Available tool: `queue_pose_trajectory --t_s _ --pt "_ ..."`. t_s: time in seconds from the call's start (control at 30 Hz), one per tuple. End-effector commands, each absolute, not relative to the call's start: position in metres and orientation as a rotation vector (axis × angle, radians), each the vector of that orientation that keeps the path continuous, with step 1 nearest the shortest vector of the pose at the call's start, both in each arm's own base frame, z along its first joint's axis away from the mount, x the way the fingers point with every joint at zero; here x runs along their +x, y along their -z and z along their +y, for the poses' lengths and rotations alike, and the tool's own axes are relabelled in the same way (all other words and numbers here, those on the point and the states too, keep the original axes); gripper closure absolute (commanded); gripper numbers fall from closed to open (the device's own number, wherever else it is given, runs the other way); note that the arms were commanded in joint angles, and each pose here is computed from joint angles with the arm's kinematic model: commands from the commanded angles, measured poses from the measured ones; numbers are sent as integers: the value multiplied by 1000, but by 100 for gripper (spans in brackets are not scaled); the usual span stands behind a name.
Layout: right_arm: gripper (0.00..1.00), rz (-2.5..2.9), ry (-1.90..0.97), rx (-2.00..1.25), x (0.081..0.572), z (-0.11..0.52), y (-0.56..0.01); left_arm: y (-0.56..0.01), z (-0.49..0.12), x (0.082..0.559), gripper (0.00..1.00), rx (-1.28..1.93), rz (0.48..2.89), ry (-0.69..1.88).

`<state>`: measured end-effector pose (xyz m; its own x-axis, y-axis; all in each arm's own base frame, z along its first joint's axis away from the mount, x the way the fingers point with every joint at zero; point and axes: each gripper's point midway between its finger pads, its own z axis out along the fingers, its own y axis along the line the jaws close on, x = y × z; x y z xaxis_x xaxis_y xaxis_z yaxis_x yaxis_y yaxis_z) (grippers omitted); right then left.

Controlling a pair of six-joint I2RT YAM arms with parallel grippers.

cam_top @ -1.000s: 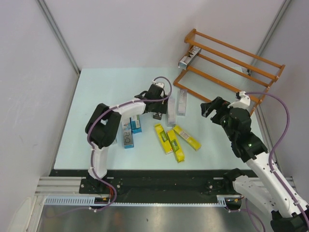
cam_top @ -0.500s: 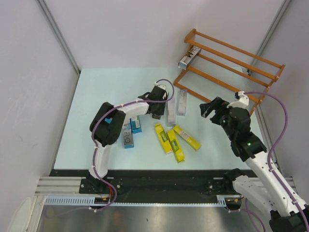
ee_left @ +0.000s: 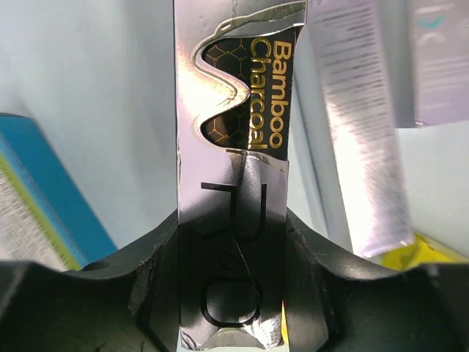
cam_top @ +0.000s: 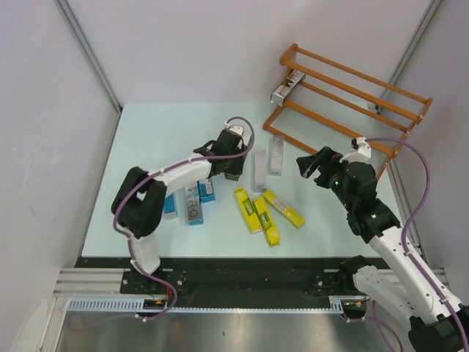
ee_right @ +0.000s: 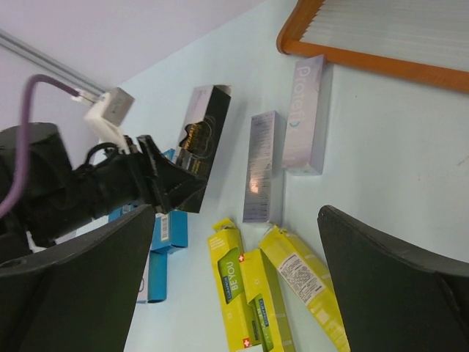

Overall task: Place and organize the toothpastes onto the shelf
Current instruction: Pick up the toothpaste from the center of the board.

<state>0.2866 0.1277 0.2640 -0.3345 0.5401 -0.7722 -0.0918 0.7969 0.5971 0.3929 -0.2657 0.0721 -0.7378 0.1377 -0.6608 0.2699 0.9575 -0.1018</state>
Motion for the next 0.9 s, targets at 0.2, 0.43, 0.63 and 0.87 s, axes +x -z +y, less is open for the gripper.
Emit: queue_pose_trajectory --t_s 0.2,0.43,0.63,0.87 --pt "0 1783 -871 310 298 163 -269 -169 -250 351 61 212 2192 396" --pt "0 1771 -1121 257 305 210 -261 -195 -251 311 60 246 2164 434" --pt "0 1770 -1293 193 302 253 -254 -201 -269 280 60 298 2156 519" --pt "1 1757 -1439 136 294 286 -254 -201 -294 257 60 348 2154 579"
